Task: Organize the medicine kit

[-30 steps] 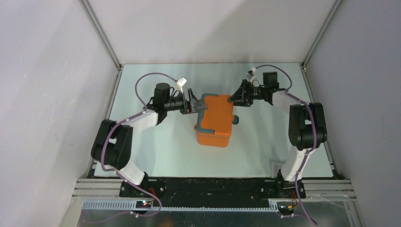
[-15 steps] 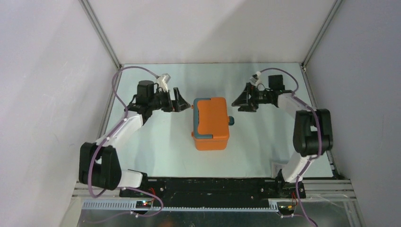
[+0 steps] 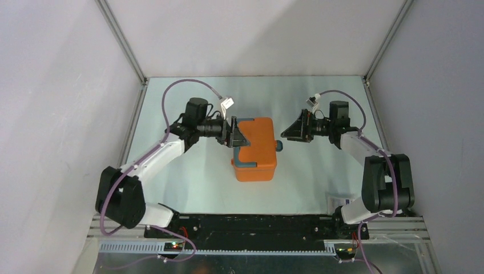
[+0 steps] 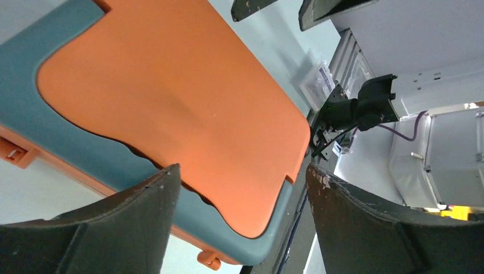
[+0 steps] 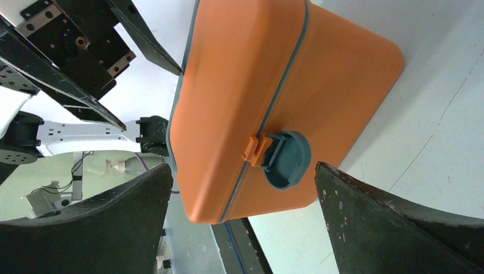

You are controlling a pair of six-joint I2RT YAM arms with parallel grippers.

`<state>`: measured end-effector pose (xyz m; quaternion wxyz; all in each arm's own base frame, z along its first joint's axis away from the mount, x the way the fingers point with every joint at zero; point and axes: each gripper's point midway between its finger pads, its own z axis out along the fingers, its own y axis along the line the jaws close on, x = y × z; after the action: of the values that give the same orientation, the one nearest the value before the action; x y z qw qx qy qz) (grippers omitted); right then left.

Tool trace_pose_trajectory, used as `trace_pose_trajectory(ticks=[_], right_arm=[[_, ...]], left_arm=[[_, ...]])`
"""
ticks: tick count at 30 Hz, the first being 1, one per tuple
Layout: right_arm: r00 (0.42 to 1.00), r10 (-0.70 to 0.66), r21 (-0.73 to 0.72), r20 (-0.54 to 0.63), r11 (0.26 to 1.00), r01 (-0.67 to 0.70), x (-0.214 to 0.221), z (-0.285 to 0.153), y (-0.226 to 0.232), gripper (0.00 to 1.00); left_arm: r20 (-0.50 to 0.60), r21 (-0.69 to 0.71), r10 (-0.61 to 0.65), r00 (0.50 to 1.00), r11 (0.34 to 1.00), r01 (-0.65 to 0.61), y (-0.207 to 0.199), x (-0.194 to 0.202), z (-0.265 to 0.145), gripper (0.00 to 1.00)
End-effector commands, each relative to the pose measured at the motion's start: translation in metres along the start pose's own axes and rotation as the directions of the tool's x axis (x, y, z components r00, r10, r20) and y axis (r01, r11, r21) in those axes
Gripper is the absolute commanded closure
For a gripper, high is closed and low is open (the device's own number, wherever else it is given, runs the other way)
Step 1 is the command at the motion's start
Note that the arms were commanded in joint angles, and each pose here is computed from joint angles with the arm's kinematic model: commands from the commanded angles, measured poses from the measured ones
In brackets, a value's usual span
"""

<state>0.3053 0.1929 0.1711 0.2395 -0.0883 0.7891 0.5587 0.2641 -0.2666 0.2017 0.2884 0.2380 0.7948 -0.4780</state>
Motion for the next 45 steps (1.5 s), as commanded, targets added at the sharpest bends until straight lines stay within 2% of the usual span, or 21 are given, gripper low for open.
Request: trace_pose_trajectory(ticks=[1, 8, 13, 19, 45], right_arm=[[1.000, 0.004, -0.017, -0.011, 1.000, -0.004, 0.002, 0.010, -0.009, 0.01], [0.996, 0.052, -0.080, -0.068, 0.995, -0.057, 0.012, 0.024, -0.013, 0.01], [0.980, 0.082, -0.237, -0.181, 0.964, -0.124, 0.025, 0.035, 0.012, 0.01], [0.966, 0.045, -0.308, -0.253, 0.943, -0.124, 0.038, 0.042, 0.034, 0.02], [0.972, -0.007, -0.298, -0.235, 0.952, -0.065, 0.043, 0.021, 0.050, 0.07]], left_arm=[[-0.013, 0.030, -0.002, 1.000, 1.000, 0.002, 0.001, -0.010, 0.008, 0.14], [-0.039, 0.061, -0.038, 0.999, 0.997, 0.040, 0.001, -0.019, 0.022, 0.16], [-0.072, 0.032, -0.083, 0.994, 0.996, 0.085, 0.015, -0.007, 0.031, 0.17], [-0.089, 0.023, -0.085, 0.992, 0.996, 0.088, 0.020, 0.002, 0.035, 0.18], [-0.137, 0.011, -0.102, 0.985, 0.994, 0.105, 0.026, 0.019, 0.047, 0.20]])
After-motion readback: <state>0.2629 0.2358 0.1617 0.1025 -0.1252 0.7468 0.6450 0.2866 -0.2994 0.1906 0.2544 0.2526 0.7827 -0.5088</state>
